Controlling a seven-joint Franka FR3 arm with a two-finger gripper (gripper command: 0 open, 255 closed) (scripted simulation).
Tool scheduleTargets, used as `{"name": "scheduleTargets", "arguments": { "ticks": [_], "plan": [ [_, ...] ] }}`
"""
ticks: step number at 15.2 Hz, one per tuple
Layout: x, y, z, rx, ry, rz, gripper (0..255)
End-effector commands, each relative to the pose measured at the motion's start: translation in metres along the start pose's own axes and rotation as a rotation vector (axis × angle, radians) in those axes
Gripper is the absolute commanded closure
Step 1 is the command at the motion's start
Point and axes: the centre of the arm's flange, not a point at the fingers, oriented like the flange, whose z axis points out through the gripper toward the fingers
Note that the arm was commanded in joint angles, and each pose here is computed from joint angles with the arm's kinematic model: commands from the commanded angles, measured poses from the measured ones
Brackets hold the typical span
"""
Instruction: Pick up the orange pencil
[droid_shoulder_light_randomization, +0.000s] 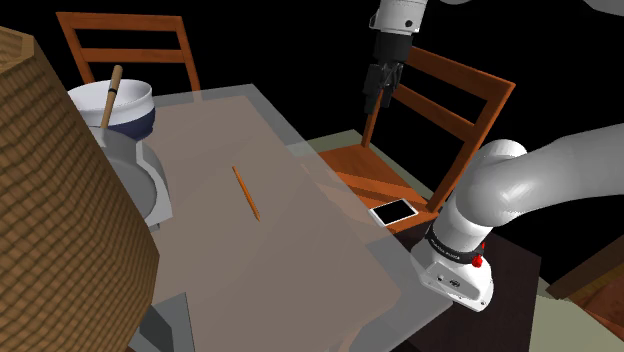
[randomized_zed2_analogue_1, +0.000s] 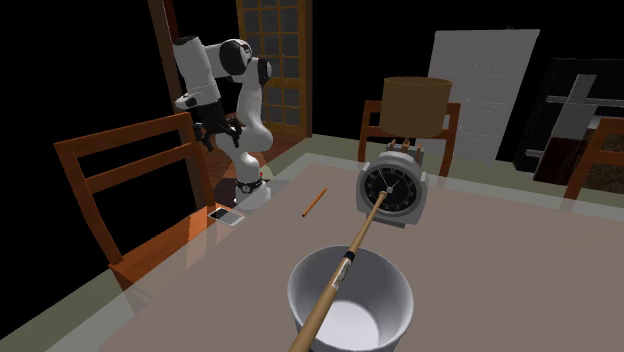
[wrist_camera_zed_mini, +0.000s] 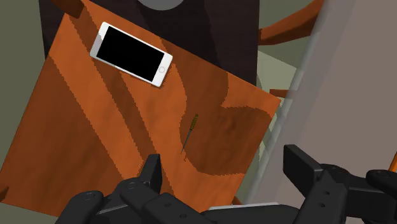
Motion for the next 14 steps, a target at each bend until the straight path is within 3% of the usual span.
{"name": "scheduleTargets", "arguments": {
  "ticks": [1,14],
  "plan": [
    [0.000,0.000,0.000,0.000,0.000,0.000,0],
    [0.049,-0.144,0.059,0.036,0.076,0.203,0]
  ]
}}
